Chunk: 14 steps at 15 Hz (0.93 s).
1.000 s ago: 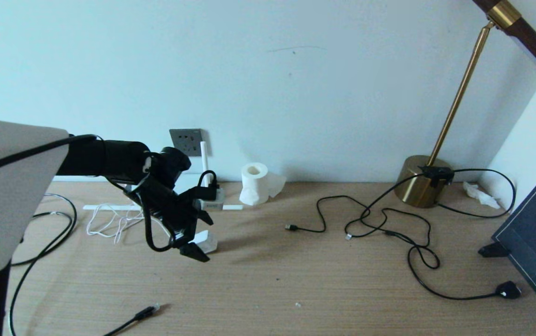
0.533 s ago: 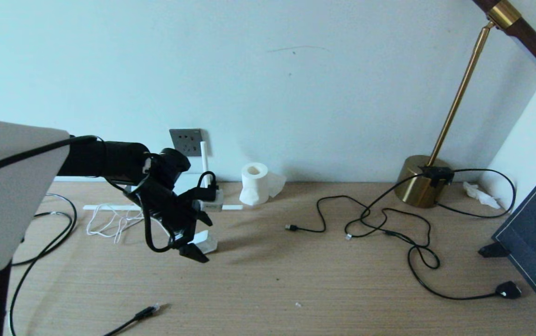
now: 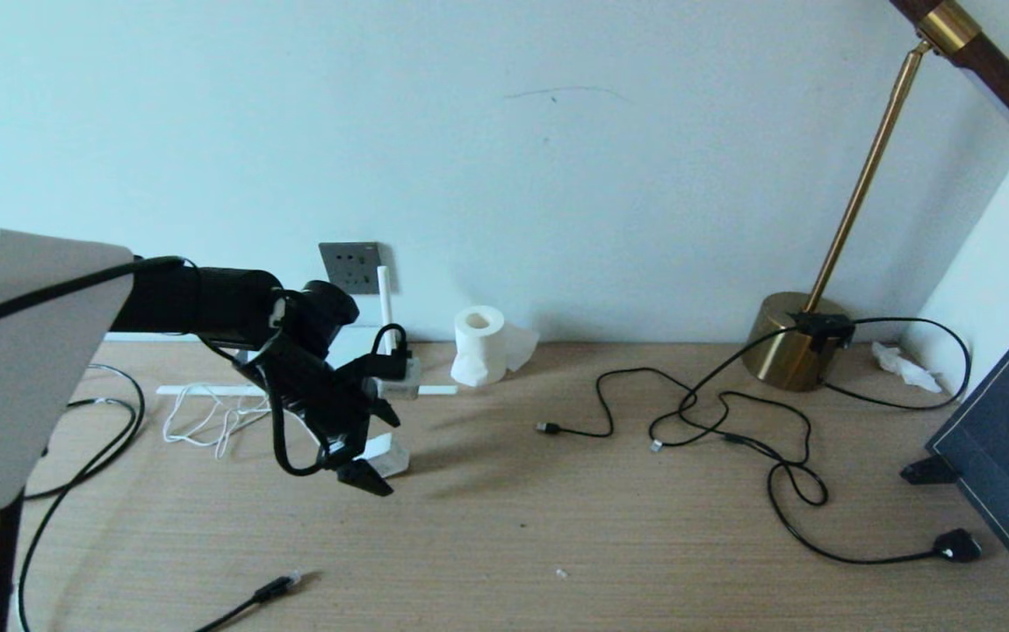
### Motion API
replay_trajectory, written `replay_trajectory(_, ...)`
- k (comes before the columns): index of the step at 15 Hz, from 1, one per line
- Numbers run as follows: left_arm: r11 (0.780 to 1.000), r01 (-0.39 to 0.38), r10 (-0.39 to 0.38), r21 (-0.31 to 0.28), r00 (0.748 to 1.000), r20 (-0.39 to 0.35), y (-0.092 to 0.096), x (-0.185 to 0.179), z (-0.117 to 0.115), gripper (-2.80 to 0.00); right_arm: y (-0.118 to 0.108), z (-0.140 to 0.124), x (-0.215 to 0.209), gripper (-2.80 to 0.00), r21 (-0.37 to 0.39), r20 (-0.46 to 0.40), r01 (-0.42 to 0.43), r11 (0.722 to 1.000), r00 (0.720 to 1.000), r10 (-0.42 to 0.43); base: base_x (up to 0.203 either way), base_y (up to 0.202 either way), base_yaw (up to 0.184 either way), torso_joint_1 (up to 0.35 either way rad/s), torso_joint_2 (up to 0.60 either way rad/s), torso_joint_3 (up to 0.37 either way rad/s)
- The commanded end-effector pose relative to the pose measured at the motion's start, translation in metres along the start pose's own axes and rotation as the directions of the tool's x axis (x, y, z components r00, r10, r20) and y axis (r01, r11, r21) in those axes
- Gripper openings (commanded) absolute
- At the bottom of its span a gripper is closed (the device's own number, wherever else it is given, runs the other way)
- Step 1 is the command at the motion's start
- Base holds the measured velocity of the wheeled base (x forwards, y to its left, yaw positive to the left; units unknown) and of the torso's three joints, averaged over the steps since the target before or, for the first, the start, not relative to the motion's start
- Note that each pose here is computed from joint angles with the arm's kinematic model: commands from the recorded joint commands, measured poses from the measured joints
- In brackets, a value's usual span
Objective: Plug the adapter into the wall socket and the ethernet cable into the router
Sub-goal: Pick up plug
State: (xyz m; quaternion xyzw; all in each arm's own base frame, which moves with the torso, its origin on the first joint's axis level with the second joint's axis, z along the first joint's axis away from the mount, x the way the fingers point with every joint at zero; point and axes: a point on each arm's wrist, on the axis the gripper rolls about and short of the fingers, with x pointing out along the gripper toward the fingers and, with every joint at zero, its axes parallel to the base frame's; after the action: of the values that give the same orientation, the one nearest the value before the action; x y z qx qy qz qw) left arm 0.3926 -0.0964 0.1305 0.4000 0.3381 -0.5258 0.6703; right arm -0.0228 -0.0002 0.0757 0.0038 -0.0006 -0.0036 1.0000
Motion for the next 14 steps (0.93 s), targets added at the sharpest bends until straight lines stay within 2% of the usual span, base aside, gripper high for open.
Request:
replay_trajectory(1, 1.0, 0.011, -0.011, 0.002, 1.0, -0.002, -0.001, 0.0022, -0.0015, 0.0, 0.0, -0.0002, 0.0001, 0.0, 0.0, -0.001, -0.001, 1.0, 1.0, 0.001, 0.0, 0.0, 0.0, 0.0, 0.0, 0.0)
replay_trajectory(8, 1.0, 0.026, -0.026, -0.003, 1.0, -0.006, -0.0065, 0.0045, -0.0046, 0.0, 0.0, 0.0, 0.0001, 0.0, 0.0, -0.001, -0.001, 1.0, 1.0, 0.001, 0.0, 0.0, 0.0, 0.0, 0.0, 0.0)
replay_trajectory(9, 1.0, 0.023, -0.023, -0.001, 1.0, -0.004, -0.0062, 0.0037, -0.0041, -2.8, 0.0, -0.0003, 0.0001, 0.0, 0.0, -0.001, -0.001, 1.0, 1.0, 0.001, 0.0, 0.0, 0.0, 0.0, 0.0, 0.0)
replay_trajectory(14, 1.0, 0.021, -0.021, -0.003, 1.0, -0.006, -0.0062, 0.0028, -0.0045, -2.8, 0.0, -0.0001, 0.0, 0.0, 0.0, 0.0, -0.001, 1.0, 1.0, 0.001, 0.0, 0.0, 0.0, 0.0, 0.0, 0.0)
